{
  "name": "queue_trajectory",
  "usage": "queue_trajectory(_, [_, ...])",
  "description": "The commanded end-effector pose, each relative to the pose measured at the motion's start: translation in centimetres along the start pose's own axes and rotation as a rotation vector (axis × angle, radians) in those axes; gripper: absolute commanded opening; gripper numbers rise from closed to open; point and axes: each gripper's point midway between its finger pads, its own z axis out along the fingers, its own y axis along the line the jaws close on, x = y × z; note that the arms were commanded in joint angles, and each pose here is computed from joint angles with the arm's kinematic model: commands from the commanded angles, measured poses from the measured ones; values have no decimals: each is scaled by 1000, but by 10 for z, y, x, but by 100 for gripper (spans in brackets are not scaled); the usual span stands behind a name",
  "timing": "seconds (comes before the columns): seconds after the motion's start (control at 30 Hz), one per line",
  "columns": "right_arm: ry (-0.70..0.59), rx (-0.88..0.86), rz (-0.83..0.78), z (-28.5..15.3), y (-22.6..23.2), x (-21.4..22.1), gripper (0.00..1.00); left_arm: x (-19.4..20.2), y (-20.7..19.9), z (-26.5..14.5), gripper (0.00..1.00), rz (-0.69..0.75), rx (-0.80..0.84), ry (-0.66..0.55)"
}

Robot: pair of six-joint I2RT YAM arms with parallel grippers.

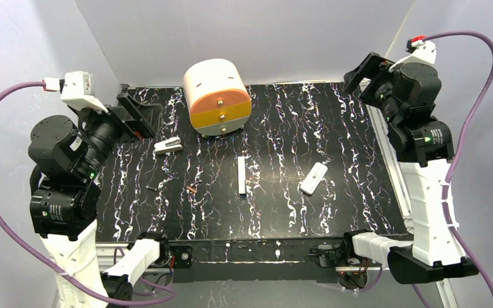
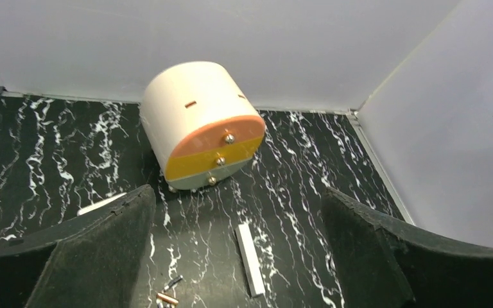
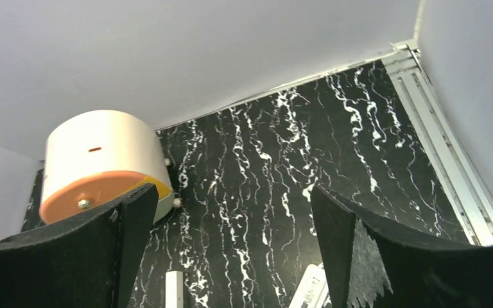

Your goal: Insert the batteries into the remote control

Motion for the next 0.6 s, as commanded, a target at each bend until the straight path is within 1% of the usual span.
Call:
queue_trajectory(0.0, [-51, 53, 28, 16, -13, 5, 99, 27, -14, -7, 98, -4, 102, 79])
queue_trajectory(0.07, [-60, 14, 26, 22, -9, 13, 99, 45, -18, -3, 98, -29, 142, 133])
queue_trajectory(0.13, [-52, -27, -19, 24, -6, 21, 99, 64, -16, 2, 99, -58, 153, 187])
queue_trajectory(0.23, [4, -32, -64, 28, -11, 43, 99, 86, -11, 10, 99, -96, 143, 242])
queue_trajectory(0.33, [90, -78, -89, 32, -12, 76, 99, 106, -22, 14, 99, -118, 237, 310])
queue_trajectory(0.4, [142, -59, -13, 34, -17, 101, 99, 120, -17, 20, 99, -149, 224, 338])
queue_trajectory(0.47, [176, -53, 103, 37, -19, 125, 98, 128, -12, 27, 98, -163, 207, 343])
queue_trajectory(0.5, [190, -100, 141, 37, -13, 137, 97, 132, -10, 30, 99, -168, 204, 348])
queue_trajectory(0.57, [279, -229, 173, 37, 2, 173, 94, 142, -14, 34, 98, -188, 238, 380])
